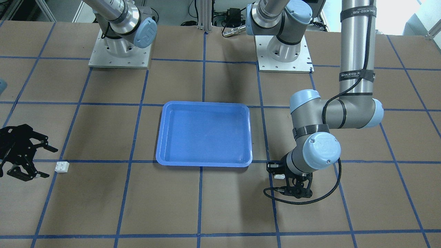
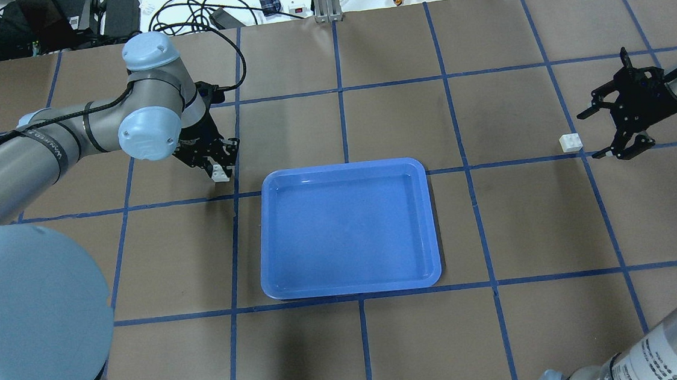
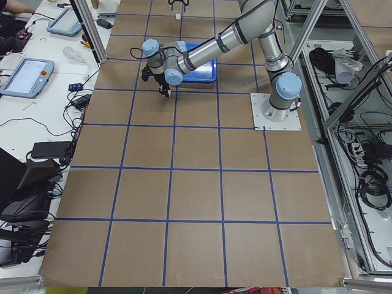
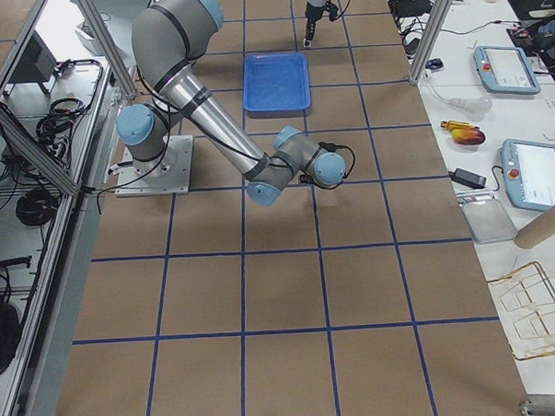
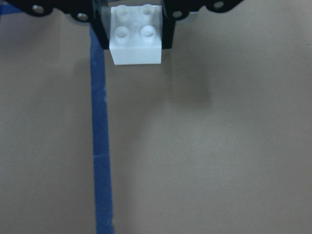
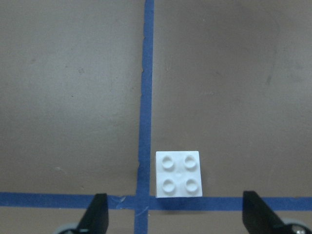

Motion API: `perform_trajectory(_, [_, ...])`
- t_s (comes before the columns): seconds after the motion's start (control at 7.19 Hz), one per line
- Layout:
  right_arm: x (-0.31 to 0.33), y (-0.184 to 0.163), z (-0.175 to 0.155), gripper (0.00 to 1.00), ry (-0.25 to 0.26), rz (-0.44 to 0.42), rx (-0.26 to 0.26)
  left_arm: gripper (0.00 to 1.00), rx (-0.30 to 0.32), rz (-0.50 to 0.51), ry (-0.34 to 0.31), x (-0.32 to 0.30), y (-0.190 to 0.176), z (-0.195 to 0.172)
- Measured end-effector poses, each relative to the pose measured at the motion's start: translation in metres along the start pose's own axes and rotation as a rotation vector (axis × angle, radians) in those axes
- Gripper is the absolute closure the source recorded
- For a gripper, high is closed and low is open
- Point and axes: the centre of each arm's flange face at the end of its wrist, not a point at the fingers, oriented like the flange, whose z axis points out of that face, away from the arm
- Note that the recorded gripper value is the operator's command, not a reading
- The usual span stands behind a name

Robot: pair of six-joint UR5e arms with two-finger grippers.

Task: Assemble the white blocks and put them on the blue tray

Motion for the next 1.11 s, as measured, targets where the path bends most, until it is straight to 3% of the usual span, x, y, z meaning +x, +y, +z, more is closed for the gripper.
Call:
perform_trajectory(0.28, [0.001, 0.003, 0.004, 0.02, -0.016, 0.002, 0.01, 0.9, 0.039, -0.001, 0.036, 0.033, 0.017, -0.045])
perform_trajectory(0.56, [0.001, 0.006, 0.012, 0.03, -0.028, 0.006, 0.02, 0.9, 0.071, -0.045, 0.068, 0.106, 0.044, -0.074])
perform_trajectory(0.7, [0.0, 0.007, 0.015, 0.11, -0.032, 0.009, 0.024, 0.9, 0.07, -0.082, 0.095, 0.144, 0.058, -0.076])
perform_trajectory(0.83, [0.0, 0.007, 0.017, 0.35, -0.035, 0.011, 0.027, 0.9, 0.066, -0.116, 0.118, 0.174, 0.068, -0.074])
perform_trajectory(0.97, [-0.001, 0.007, 0.019, 0.67, -0.036, 0.012, 0.029, 0.9, 0.055, -0.143, 0.127, 0.196, 0.076, -0.07])
perform_trajectory(1.11, [-0.001, 0.007, 0.019, 0.81, -0.036, 0.012, 0.029, 0.9, 0.038, -0.165, 0.123, 0.217, 0.085, -0.062])
